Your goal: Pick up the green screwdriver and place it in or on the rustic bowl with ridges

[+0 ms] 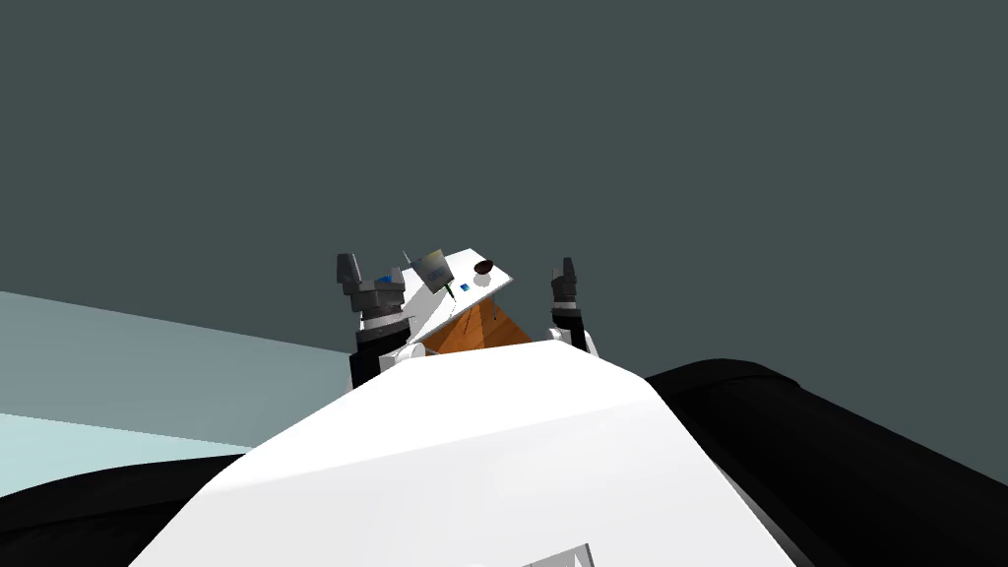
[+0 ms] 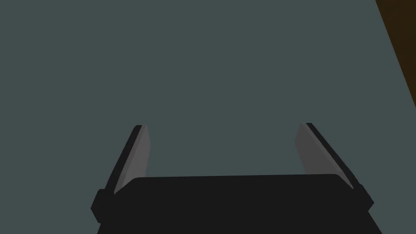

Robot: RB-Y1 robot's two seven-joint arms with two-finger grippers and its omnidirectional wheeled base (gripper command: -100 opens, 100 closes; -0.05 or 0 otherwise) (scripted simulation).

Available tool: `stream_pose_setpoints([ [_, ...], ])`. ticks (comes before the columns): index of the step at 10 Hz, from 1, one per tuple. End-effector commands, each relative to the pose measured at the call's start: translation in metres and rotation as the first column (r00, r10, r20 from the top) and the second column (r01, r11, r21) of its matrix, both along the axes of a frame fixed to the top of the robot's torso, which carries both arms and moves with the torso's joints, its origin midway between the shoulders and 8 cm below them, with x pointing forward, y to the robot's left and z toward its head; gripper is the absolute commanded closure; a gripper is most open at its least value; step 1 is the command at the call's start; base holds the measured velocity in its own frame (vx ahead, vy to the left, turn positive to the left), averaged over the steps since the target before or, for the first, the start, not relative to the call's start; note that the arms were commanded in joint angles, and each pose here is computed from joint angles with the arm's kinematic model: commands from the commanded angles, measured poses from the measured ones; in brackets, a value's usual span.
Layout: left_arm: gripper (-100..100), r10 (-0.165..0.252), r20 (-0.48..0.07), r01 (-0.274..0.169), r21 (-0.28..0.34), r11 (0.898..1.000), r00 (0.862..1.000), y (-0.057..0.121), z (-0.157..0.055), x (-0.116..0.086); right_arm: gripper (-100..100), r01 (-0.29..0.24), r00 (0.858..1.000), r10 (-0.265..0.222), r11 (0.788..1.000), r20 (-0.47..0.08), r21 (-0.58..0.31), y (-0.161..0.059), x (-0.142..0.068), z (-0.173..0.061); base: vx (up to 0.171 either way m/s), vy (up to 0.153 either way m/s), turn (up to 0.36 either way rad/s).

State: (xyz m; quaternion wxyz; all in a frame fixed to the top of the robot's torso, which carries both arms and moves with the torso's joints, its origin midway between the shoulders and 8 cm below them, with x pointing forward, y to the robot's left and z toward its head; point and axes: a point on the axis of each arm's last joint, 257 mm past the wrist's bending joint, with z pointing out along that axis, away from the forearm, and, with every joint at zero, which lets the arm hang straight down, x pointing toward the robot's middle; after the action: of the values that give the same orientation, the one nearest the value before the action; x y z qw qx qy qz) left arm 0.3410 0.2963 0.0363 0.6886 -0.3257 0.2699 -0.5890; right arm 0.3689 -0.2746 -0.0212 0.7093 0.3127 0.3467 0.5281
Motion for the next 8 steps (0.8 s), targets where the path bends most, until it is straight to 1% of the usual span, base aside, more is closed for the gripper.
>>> stream_pose_setpoints([
  [1,-100,-0.016,-0.030,0.018,0.049,0.999,0.999,-0.006,-0.008,0.007,0,0.000,1.000,0.000,1.000,0.000,0.000,0.000,0.000,0.000,-0.007,0.002,-0.039],
  [3,-100,-0.026,-0.067,0.032,0.101,0.994,0.997,-0.011,-0.021,0.015,0,0.000,1.000,0.000,1.000,0.000,0.000,0.000,0.000,0.000,-0.017,0.007,-0.043],
  [5,-100,-0.029,-0.114,0.047,0.160,0.986,0.993,-0.015,-0.038,0.025,0,0.000,1.000,0.000,1.000,0.000,0.000,0.000,0.000,0.000,-0.027,0.014,-0.047],
  [7,-100,-0.024,-0.167,0.062,0.227,0.972,0.986,-0.018,-0.059,0.035,0,0.000,1.000,0.000,1.000,0.000,0.000,0.000,0.000,0.000,-0.038,0.020,-0.066],
  [8,-100,-0.019,-0.193,0.070,0.264,0.962,0.981,-0.019,-0.070,0.040,0,0.000,1.000,0.000,1.000,0.000,0.000,0.000,0.000,0.000,-0.040,0.022,-0.065],
])
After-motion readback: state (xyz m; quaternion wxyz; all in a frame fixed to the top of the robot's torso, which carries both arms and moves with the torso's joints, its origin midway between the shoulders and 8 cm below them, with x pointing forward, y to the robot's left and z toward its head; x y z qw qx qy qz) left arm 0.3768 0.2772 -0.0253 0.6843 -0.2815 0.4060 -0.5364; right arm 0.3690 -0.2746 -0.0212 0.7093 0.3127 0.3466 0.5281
